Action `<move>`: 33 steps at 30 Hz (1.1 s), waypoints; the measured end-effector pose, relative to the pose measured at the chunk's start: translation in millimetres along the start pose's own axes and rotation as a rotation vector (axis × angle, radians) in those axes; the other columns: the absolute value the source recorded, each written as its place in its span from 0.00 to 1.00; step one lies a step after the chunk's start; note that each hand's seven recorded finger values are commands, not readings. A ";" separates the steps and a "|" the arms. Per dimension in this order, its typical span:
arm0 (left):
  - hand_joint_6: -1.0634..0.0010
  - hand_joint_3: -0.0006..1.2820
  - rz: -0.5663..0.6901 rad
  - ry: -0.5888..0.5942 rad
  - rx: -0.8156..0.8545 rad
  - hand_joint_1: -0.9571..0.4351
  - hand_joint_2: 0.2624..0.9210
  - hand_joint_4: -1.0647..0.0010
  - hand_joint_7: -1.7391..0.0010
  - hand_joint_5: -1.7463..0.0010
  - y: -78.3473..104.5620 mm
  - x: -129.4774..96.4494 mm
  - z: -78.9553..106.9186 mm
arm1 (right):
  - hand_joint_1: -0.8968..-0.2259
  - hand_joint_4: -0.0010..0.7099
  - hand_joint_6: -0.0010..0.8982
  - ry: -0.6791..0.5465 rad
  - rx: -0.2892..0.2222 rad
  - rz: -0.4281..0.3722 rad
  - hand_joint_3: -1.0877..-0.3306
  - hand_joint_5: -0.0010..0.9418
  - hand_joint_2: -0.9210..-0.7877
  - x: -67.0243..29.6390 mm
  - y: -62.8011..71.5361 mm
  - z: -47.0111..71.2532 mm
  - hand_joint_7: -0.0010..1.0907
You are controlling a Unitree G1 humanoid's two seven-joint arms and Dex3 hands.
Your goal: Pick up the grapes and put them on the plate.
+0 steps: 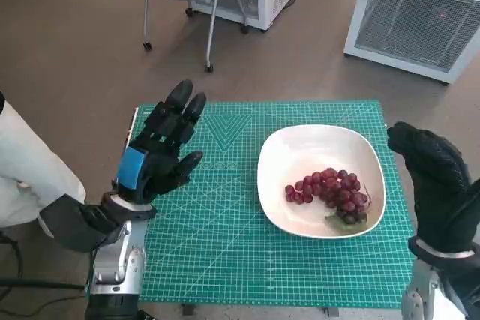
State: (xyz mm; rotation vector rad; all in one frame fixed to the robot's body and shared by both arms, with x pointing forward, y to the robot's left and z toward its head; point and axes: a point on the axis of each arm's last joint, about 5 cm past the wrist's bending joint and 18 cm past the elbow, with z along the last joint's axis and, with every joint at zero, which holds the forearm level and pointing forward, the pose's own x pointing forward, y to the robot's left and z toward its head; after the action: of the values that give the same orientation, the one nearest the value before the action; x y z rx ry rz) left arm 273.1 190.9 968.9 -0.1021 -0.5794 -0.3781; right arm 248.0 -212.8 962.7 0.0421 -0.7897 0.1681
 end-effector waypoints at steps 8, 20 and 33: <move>0.78 0.31 0.016 -0.001 -0.012 0.31 1.00 0.84 1.00 1.00 -3.5 -5.7 -3.6 | 0.61 0.77 0.26 0.011 0.010 0.014 0.75 0.01 0.00 1.4 3.0 -1.1 0.47; 0.74 0.26 0.023 0.000 -0.029 0.34 1.00 0.77 0.98 0.98 -5.1 -13.6 -3.5 | 0.61 0.76 0.26 0.018 0.021 0.024 0.77 0.00 0.00 3.6 5.1 0.3 0.46; 0.65 0.22 0.039 0.021 -0.015 0.36 1.00 0.64 0.92 0.93 -4.1 -23.0 -0.3 | 0.60 0.76 0.26 0.017 0.022 0.022 0.76 0.00 0.00 4.1 7.3 0.4 0.46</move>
State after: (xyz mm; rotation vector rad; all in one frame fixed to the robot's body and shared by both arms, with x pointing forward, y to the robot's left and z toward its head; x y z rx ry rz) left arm 253.9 194.5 955.9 -0.1240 -0.5531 -0.3452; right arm 249.3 -205.1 965.8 0.0528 -0.7713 0.1979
